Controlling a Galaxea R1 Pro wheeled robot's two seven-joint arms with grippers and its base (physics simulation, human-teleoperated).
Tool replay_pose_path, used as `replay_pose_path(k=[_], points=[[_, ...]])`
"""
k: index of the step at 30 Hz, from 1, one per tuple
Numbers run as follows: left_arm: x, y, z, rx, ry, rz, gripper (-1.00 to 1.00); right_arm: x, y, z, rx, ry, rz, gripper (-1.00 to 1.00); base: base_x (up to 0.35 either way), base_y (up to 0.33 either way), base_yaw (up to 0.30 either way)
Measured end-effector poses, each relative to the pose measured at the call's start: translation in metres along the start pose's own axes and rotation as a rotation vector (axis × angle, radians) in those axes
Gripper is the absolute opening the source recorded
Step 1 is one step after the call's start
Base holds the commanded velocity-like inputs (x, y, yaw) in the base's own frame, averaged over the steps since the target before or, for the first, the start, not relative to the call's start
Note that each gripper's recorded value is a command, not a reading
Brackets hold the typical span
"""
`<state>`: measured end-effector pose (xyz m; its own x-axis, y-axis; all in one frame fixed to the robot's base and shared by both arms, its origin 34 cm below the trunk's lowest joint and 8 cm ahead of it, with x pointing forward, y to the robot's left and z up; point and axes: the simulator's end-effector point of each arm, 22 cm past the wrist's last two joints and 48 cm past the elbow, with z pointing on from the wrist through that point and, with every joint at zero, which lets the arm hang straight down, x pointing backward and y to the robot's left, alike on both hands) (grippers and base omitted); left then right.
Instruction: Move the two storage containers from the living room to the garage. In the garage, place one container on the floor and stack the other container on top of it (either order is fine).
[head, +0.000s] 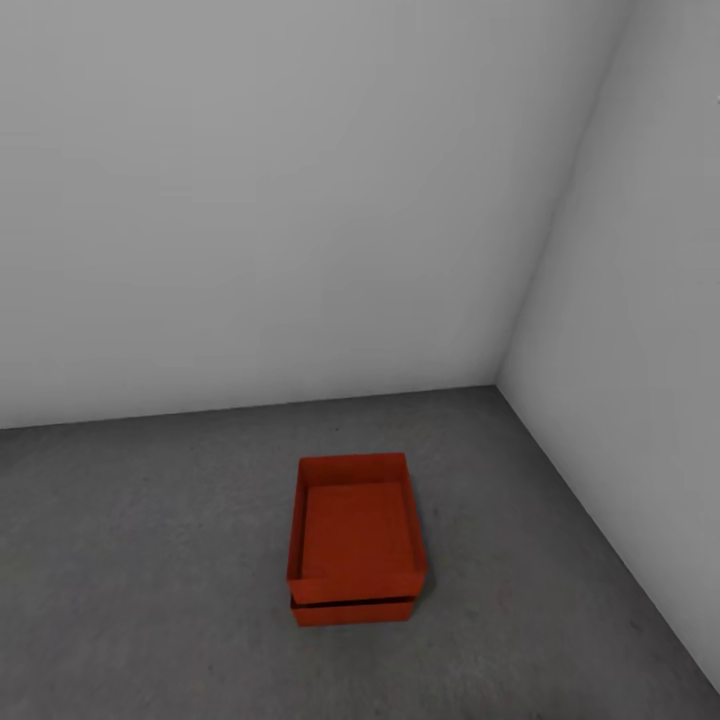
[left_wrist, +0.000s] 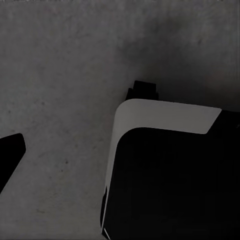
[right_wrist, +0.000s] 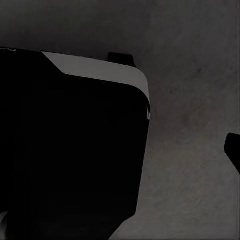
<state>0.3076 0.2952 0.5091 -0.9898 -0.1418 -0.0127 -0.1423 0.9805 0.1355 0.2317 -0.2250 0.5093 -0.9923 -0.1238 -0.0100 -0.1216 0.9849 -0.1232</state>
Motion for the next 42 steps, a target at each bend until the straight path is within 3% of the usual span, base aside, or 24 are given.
replay_pose_path(k=[42], points=[[-0.027,-0.004,-0.012,0.013,-0.072,0.001,1.00,-0.015,0.005,-0.007,-0.018,-0.055,0.004,1.00,0.000,0.000,0.000]])
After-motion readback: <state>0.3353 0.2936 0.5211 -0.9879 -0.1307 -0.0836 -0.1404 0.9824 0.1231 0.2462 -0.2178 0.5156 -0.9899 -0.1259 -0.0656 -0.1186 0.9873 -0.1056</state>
